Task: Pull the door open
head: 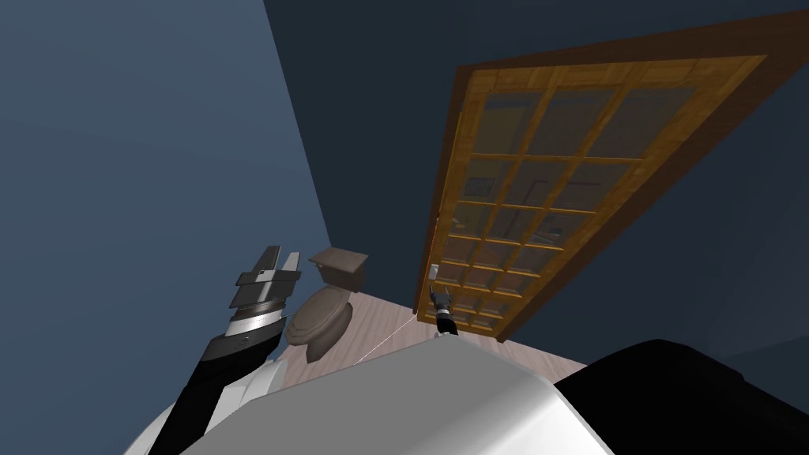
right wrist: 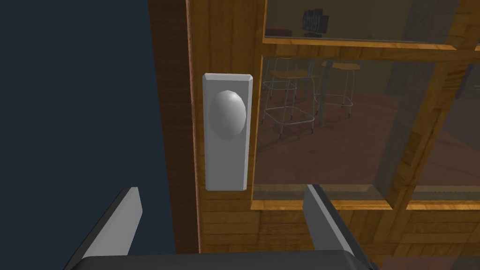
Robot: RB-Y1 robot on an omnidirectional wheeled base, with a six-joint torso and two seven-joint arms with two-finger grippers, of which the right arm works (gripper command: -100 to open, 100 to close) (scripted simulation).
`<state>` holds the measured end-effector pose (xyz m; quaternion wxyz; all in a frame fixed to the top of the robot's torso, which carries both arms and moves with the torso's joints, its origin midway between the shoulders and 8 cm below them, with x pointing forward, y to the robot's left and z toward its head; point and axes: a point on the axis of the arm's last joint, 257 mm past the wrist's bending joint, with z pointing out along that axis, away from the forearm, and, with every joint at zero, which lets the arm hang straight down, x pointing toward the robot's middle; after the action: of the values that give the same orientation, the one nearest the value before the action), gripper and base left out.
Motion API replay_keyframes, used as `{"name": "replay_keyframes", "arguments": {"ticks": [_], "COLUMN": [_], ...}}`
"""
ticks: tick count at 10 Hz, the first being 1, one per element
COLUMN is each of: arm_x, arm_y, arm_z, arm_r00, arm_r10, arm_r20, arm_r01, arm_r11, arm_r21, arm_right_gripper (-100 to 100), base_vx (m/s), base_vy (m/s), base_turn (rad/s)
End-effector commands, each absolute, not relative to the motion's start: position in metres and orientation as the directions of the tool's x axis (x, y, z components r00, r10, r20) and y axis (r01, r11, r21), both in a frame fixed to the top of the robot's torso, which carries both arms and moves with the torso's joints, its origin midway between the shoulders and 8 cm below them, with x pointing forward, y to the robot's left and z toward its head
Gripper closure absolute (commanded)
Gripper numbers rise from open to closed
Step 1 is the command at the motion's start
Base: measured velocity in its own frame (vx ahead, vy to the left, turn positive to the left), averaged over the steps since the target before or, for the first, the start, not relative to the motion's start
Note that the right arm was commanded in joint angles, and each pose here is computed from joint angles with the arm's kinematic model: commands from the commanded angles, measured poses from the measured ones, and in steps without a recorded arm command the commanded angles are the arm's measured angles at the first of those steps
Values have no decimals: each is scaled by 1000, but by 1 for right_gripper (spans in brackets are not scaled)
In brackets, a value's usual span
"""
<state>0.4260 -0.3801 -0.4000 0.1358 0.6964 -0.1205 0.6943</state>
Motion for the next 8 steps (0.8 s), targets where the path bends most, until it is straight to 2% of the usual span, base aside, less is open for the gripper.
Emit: {"name": "replay_keyframes", "arguments": {"ticks": [1,2,6,8], "arm_x": [426,419,401,401], "arm_y": [-380,-394,-431,-431], "arm_z": [-400,-401,-402,-402], "arm_r00": [7,6,6,6], "arm_r10": [21,15,14,14], "arm_r20": [1000,1000,1000,1000], "arm_r01": [-356,-368,-397,-397], "arm_r11": [-934,-930,-918,-918], "arm_r21": [22,16,15,15], "arm_right_gripper": [-100,-100,-100,-100], "base_vx": [-22,80,201,93], "base_vy": [-6,-14,-11,-10], "base_turn": [6,73,87,6]}}
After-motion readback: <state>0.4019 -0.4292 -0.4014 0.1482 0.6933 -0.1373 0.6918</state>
